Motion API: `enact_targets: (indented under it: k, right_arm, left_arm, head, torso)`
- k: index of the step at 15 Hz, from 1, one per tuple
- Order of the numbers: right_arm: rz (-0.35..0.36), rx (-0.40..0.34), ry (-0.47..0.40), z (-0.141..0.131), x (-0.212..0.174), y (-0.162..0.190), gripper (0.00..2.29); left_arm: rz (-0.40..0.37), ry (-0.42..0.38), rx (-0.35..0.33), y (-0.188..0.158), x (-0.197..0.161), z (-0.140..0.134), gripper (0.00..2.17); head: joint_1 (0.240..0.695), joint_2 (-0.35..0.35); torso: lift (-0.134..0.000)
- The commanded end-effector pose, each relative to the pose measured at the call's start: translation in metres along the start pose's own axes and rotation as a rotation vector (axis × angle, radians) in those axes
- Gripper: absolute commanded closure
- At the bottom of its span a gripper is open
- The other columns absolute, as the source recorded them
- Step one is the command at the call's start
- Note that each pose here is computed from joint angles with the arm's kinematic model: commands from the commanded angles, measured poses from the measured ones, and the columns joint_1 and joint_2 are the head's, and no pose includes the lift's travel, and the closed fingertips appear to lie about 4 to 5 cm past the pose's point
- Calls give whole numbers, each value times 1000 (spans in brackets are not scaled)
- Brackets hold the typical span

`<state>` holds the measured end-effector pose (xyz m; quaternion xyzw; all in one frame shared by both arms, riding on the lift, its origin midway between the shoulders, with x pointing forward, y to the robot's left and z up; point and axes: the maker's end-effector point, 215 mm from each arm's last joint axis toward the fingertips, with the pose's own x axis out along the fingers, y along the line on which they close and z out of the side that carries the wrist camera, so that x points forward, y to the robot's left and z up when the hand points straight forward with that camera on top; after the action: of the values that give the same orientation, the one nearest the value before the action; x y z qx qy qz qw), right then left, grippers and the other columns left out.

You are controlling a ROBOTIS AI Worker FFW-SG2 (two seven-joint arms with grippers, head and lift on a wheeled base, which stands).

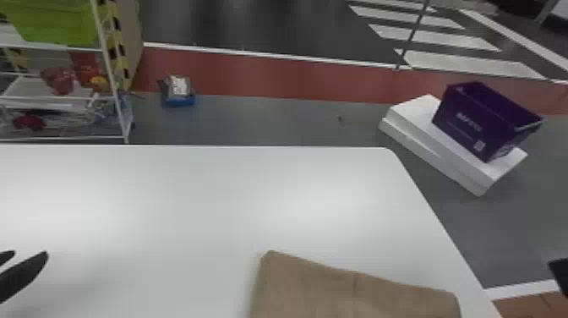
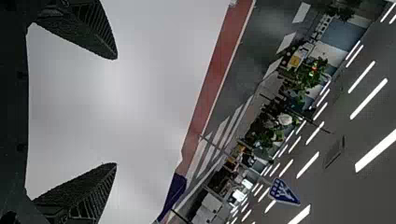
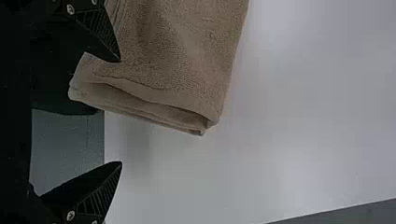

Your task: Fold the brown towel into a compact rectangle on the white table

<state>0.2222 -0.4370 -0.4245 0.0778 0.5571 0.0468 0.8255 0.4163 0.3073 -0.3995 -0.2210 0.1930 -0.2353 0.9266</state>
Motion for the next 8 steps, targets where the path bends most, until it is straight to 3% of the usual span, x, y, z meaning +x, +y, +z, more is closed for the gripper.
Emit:
enact_targets:
  k: [1, 6, 8]
  right_arm:
    - [-4, 9, 49, -13, 14, 1, 130]
    - [0, -14, 80, -11, 31, 9, 286]
    - [7, -26, 79, -6, 36, 14, 529]
  left_arm:
    - [0, 4, -3, 1, 0, -2, 63]
    - [0, 4, -6, 1, 1, -3, 63]
    - [0, 3, -7, 0, 1, -3, 63]
  head:
    - [695, -236]
    - [695, -232]
    - [695, -222]
  torso:
    - [-124]
    - [-124]
    - [-124]
